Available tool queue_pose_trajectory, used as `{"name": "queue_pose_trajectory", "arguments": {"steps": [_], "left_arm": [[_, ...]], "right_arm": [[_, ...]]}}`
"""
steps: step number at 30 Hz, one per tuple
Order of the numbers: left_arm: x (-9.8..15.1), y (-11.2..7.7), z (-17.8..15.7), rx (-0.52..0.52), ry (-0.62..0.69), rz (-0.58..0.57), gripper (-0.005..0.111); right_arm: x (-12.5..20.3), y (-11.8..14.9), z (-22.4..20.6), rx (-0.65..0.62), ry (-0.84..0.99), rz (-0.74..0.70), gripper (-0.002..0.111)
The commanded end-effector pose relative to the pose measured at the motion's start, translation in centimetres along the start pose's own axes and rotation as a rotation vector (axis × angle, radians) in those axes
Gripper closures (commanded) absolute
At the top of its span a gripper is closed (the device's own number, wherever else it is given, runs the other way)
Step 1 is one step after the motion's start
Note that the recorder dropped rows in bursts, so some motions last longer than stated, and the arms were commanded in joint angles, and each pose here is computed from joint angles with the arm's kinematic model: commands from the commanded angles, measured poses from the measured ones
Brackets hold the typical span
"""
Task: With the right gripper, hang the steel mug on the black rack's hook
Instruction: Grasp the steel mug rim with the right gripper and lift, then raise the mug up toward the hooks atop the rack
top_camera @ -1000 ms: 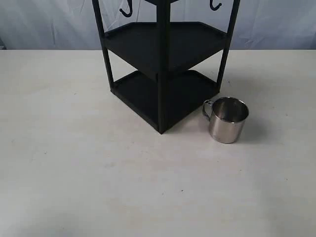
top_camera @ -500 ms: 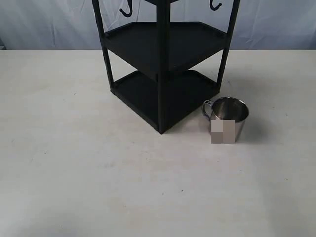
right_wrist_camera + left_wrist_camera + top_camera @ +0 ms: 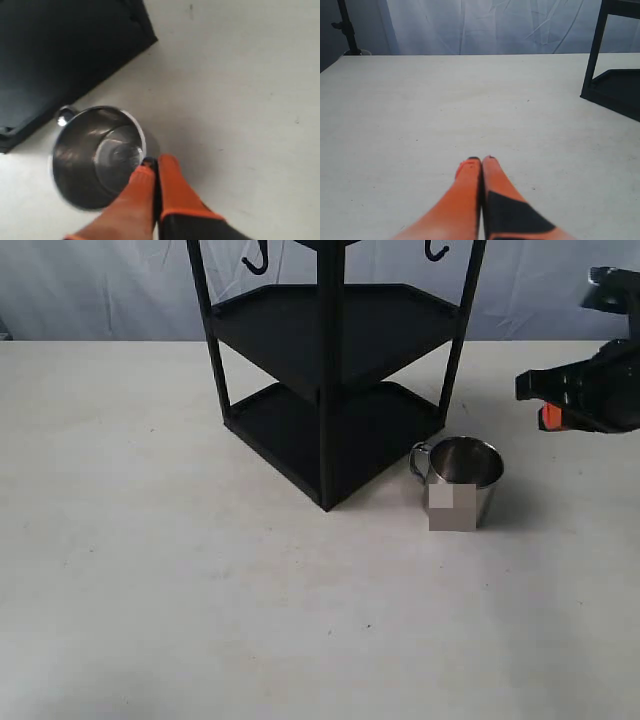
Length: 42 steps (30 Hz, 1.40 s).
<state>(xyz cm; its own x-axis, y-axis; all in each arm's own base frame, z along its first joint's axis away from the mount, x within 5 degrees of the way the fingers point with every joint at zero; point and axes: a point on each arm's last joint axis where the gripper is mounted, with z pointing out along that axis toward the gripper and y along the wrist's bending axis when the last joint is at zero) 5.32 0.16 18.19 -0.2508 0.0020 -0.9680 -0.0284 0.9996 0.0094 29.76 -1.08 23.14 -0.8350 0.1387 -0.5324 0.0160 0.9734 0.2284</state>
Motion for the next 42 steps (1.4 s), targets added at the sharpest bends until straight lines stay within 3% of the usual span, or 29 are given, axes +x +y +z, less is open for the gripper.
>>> {"name": "queue_pose_trajectory", "arguments": {"steps": [1,2,5,11,12,14,16,23,31,36,38,41,42], "left_arm": [[-0.2,0.0,0.0,0.005,-0.011,-0.001,0.107],[-0.2,0.0,0.0,0.005,-0.011,-0.001,0.107],[-0.2,0.0,0.0,0.005,-0.011,-0.001,0.107],[-0.2,0.0,0.0,0.005,-0.011,-0.001,0.107],[-0.2,0.0,0.0,0.005,-0.011,-0.001,0.107],[-0.2,0.0,0.0,0.005,-0.011,-0.001,0.107],[-0.2,0.0,0.0,0.005,-0.011,-0.001,0.107],[-0.2,0.0,0.0,0.005,-0.011,-0.001,0.107],[-0.2,0.0,0.0,0.005,-0.011,-0.001,0.107],[-0.2,0.0,0.0,0.005,-0.011,-0.001,0.107],[-0.2,0.0,0.0,0.005,-0.011,-0.001,0.107],[-0.2,0.0,0.0,0.005,-0.011,-0.001,0.107],[-0.2,0.0,0.0,0.005,-0.011,-0.001,0.107]], "right_arm": [[-2.1,-0.3,2.9,0.081,0.067,0.021,0.094],[-2.1,0.1,3.7,0.067,0.095,0.016,0.078],[-1.8,0.6,4.8,0.063,0.144,-0.017,0.055],[-0.6,0.9,9.4,0.082,0.182,-0.064,0.053],[-0.6,0.7,10.2,0.090,0.160,-0.057,0.056],[-0.6,0.5,10.8,0.097,0.144,-0.039,0.078],[-0.5,0.4,11.1,0.098,0.152,-0.038,0.107],[0.6,0.9,9.6,0.069,0.176,0.068,0.109],[4.2,2.1,1.7,0.034,0.110,0.075,0.109],[3.0,1.6,-3.2,0.001,-0.045,0.050,0.109],[1.3,0.9,-4.6,-0.142,-0.054,0.026,0.109],[-1.4,0.3,-5.8,-0.588,-0.048,-0.013,0.109],[-1.8,-0.3,-5.8,-0.629,-0.034,-0.008,0.109]]}}
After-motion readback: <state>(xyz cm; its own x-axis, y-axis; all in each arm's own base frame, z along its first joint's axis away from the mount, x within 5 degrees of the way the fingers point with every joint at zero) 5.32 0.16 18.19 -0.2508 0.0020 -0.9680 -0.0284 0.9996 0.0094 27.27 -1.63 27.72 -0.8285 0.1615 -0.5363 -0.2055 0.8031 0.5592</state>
